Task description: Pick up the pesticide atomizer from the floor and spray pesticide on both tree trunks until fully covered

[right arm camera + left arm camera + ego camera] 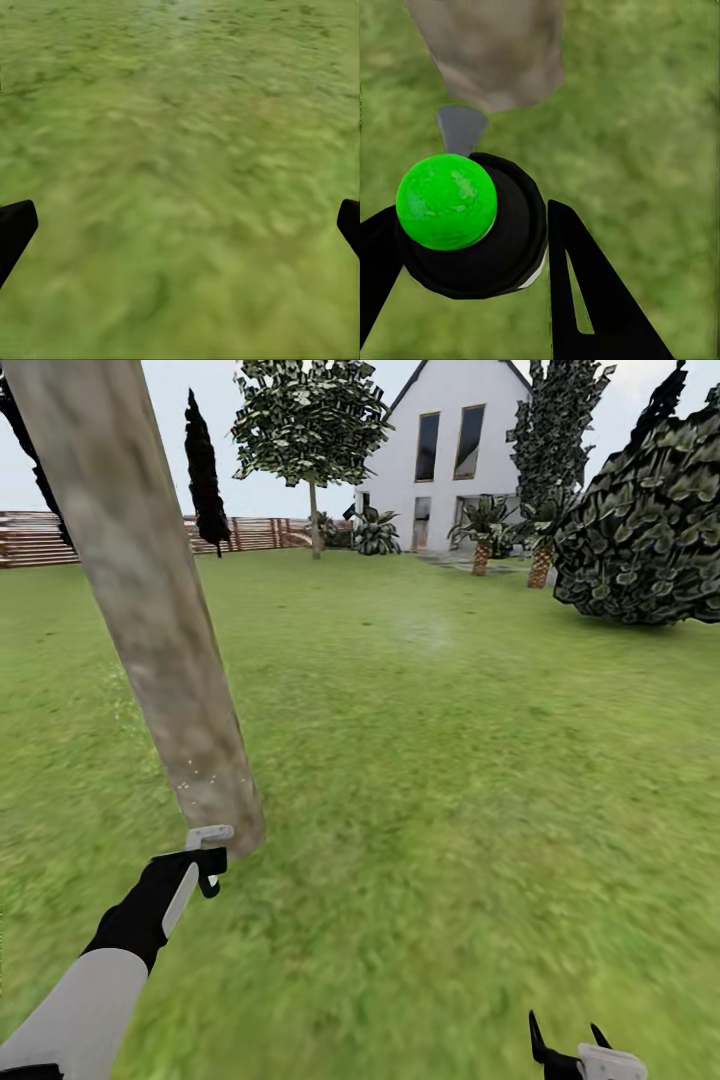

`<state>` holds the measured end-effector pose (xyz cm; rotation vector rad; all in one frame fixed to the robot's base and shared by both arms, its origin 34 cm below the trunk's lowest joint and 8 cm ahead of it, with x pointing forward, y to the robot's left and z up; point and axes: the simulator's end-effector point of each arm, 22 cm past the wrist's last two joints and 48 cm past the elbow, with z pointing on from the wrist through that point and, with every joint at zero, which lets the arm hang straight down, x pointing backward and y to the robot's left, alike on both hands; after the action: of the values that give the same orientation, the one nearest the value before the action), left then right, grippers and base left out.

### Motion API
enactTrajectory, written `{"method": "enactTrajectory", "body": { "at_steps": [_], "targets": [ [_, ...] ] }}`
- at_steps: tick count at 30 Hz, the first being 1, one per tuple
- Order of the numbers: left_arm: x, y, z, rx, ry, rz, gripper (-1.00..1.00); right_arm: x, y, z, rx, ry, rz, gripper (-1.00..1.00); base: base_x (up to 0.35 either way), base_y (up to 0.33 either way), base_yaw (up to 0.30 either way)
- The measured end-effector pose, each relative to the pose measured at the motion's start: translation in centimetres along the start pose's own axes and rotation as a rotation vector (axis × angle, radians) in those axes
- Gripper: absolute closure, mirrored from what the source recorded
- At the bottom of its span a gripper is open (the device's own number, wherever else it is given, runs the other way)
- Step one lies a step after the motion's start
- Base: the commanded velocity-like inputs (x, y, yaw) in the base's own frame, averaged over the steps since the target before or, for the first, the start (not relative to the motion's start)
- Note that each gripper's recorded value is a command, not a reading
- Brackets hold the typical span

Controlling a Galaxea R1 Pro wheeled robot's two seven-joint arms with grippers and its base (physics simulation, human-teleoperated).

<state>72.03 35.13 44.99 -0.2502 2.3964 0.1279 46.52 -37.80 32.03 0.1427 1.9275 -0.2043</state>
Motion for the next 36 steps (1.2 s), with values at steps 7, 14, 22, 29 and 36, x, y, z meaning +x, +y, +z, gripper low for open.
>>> {"method": "enactTrajectory", "body": {
  "at_steps": [7, 14, 22, 29, 36],
  "targets": [
    [0.0, 0.0, 0.0, 0.000, -0.001, -0.001, 1.00, 0.0, 0.0, 0.0, 0.000, 0.000, 0.000, -1.00, 0.138, -0.270, 0.233],
    [0.0, 0.0, 0.0, 0.002, 0.000, -0.003, 1.00, 0.0, 0.0, 0.0, 0.000, 0.000, 0.000, -1.00, 0.119, -0.271, 0.233],
    [0.3, 0.4, 0.1, -0.002, 0.005, -0.004, 1.00, 0.0, -0.1, 0.0, 0.001, 0.001, 0.000, -1.00, 0.005, -0.178, 0.233],
    [-4.9, -0.5, -2.1, 0.017, -0.069, 0.007, 1.00, 0.0, -0.1, 0.0, 0.002, 0.000, 0.000, -1.00, 0.000, -0.002, 0.086],
    [-7.1, -1.4, -3.7, 0.033, -0.090, 0.015, 1.00, 0.0, -0.1, 0.0, 0.002, 0.000, 0.000, -1.00, -0.095, 0.000, 0.000]
  ]
}}
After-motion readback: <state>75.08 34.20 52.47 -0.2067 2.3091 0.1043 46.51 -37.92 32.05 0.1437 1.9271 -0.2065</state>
